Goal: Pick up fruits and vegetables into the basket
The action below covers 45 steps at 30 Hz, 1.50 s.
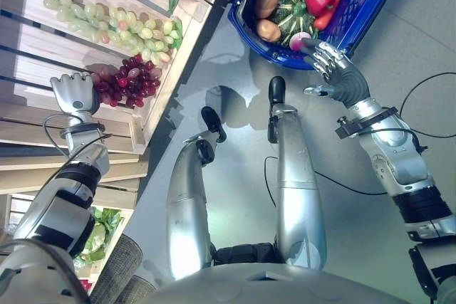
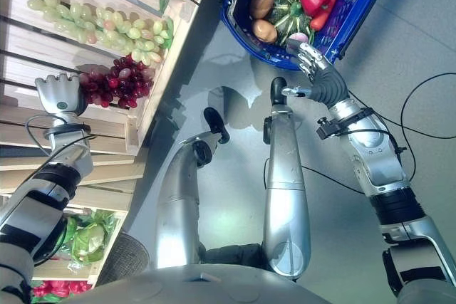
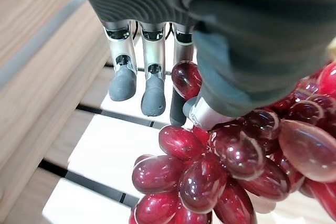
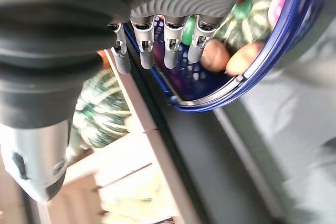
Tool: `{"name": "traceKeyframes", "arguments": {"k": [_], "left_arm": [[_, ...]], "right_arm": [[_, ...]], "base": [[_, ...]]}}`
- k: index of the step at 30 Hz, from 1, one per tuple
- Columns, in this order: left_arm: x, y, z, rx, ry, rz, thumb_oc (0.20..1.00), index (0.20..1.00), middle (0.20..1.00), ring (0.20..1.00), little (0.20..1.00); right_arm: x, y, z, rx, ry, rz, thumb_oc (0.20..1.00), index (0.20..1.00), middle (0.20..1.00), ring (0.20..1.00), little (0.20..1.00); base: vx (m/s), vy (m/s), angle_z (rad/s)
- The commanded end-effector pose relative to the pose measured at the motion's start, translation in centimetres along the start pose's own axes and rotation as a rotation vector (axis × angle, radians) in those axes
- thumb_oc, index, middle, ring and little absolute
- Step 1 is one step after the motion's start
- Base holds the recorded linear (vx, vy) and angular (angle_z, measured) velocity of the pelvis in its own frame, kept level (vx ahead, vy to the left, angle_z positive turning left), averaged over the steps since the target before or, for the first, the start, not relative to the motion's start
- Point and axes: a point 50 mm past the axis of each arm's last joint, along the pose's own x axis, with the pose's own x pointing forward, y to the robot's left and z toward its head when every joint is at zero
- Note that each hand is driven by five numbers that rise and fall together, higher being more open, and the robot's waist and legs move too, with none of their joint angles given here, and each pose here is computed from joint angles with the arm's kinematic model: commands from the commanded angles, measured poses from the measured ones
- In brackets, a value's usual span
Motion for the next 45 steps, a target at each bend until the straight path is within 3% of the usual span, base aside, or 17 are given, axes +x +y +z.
{"name": "traceKeyframes", "arguments": {"k": [1,7,10,17,26,38,45], "left_arm": [[-0.1,-0.1,-4.6,0.164,0.036,0.082,0.2,0.2,0.2,0.2,0.2],[1.5,2.3,-5.1,0.184,0.0,0.188,0.2,0.2,0.2,0.2,0.2],[2.3,3.9,-5.3,0.188,-0.024,0.242,0.2,0.2,0.2,0.2,0.2],[3.7,7.6,-6.3,0.184,-0.046,0.356,0.2,0.2,0.2,0.2,0.2],[4.0,10.5,-6.0,0.154,-0.066,0.44,0.2,0.2,0.2,0.2,0.2],[3.8,16.5,-2.2,-0.125,-0.224,0.655,0.2,0.2,0.2,0.2,0.2],[3.7,19.3,-1.2,-0.263,-0.295,0.716,0.2,0.2,0.2,0.2,0.2]], "right_arm": [[0.0,0.6,0.8,-0.094,-0.006,0.037,1.0,1.0,1.0,1.0,1.0],[0.4,0.3,-0.6,-0.219,0.138,-0.025,1.0,1.0,1.0,1.0,1.0],[0.2,-0.3,-1.6,-0.389,0.233,-0.069,1.0,1.0,1.0,1.0,1.0],[0.5,-1.3,-1.4,-0.586,0.278,-0.123,1.0,1.0,1.0,1.0,1.0],[1.2,0.0,-0.8,-0.631,0.258,-0.093,1.0,1.0,1.0,1.0,1.0],[4.9,4.2,2.8,-0.544,0.003,-0.092,1.0,1.0,1.0,1.0,1.0],[6.1,5.1,3.3,-0.538,0.005,-0.105,1.0,1.0,1.0,1.0,1.0]], "base": [[0.0,-0.058,0.03],[0.01,-0.074,0.07],[0.02,-0.039,0.03],[-0.01,-0.022,0.01],[0.0,-0.008,0.02],[0.0,-0.025,0.05],[0.0,-0.035,0.03]]}}
